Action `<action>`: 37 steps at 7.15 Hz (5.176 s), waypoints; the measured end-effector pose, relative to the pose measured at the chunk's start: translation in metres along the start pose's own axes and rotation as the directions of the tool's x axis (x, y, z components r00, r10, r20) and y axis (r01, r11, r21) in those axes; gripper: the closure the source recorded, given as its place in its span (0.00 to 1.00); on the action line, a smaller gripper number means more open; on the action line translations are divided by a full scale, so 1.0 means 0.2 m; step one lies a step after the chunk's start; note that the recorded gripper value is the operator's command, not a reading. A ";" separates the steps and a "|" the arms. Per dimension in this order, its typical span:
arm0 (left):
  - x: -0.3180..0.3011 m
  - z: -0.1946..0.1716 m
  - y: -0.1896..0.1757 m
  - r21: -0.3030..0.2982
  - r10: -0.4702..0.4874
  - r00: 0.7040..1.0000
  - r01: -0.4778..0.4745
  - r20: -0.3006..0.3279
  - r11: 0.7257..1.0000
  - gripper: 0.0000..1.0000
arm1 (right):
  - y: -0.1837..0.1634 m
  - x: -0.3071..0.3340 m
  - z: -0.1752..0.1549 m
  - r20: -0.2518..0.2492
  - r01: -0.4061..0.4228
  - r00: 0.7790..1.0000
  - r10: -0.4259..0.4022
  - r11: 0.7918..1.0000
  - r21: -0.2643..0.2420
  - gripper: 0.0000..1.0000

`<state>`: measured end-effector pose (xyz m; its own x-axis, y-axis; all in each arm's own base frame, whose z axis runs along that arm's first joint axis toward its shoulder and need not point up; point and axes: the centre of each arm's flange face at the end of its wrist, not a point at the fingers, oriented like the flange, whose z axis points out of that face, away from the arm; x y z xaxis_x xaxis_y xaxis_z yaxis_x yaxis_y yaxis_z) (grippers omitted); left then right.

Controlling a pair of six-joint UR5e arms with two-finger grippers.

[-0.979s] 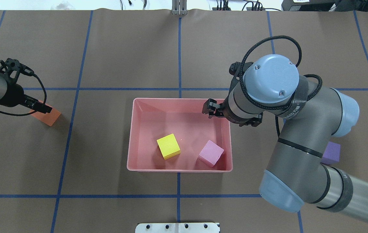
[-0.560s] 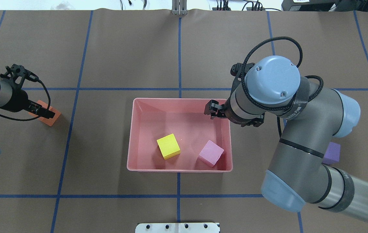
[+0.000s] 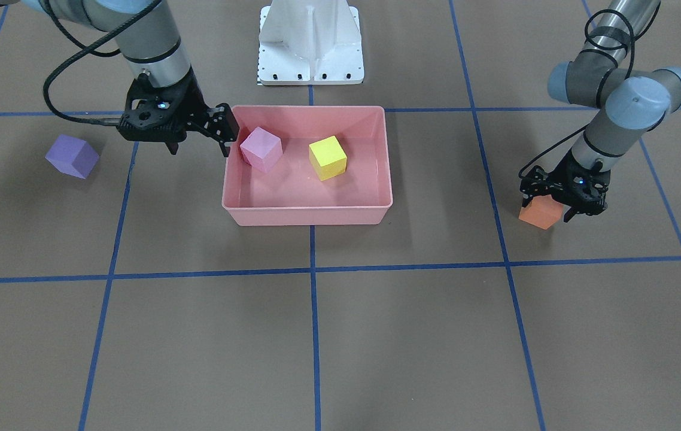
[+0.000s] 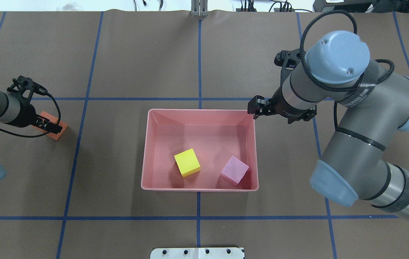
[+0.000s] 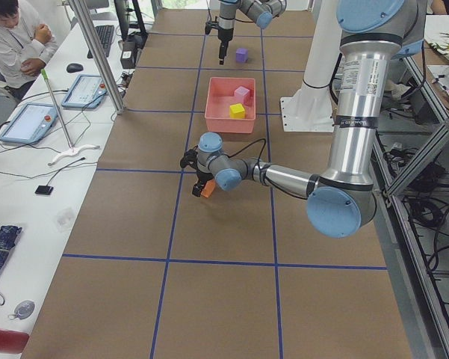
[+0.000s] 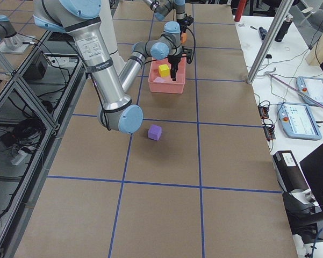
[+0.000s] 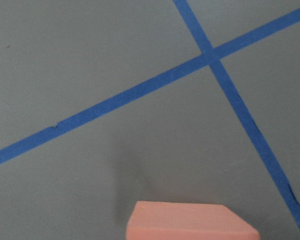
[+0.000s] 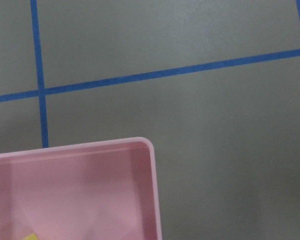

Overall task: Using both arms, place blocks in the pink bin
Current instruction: 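Grasp the orange cube with the left gripper while the right gripper withdraws, then carry the orange cube into the bin while the right gripper lowers to the purple cube, then release the orange cube with the left gripper while the right gripper grasps the purple cube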

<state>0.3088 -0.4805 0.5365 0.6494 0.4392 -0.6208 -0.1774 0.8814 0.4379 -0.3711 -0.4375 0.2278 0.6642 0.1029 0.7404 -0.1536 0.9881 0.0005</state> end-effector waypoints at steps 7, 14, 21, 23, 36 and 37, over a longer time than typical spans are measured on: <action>0.49 -0.50 -0.27 -0.016 -0.011 0.995 0.010 -0.103 1.000 0.71 | -0.20 1.11 0.13 -0.066 0.250 0.965 -0.253 0.967 -0.054 0.01; 1.87 -0.73 -0.69 -0.067 -0.345 0.913 0.339 -0.219 0.938 0.00 | -0.09 1.40 0.28 -0.052 0.160 0.985 -0.162 0.986 -0.035 0.01; 2.01 -0.73 -0.70 -0.067 -0.419 0.880 0.415 -0.224 0.907 0.00 | 0.45 1.46 0.47 -0.058 -0.159 0.985 0.163 0.985 0.069 0.01; 2.02 -0.72 -0.69 -0.070 -0.417 0.881 0.412 -0.224 0.908 0.00 | 0.53 1.47 0.51 -0.087 -0.184 0.977 0.193 0.978 0.102 0.01; 1.89 -0.74 -0.62 -0.009 -0.326 0.923 0.331 -0.205 0.944 0.00 | 0.58 1.38 0.61 -0.095 -0.168 0.978 0.184 0.974 0.152 1.00; 1.73 -0.76 -0.57 0.003 -0.268 0.944 0.274 -0.191 0.962 0.00 | 0.53 1.33 0.57 -0.064 -0.181 0.979 0.192 0.972 0.149 1.00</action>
<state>0.4411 -0.4035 0.1727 0.5197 0.2116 -0.8278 0.0090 0.9675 0.2529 -0.2944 -0.3184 0.5006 0.6679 0.2977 0.6821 -0.3782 0.9251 -0.0335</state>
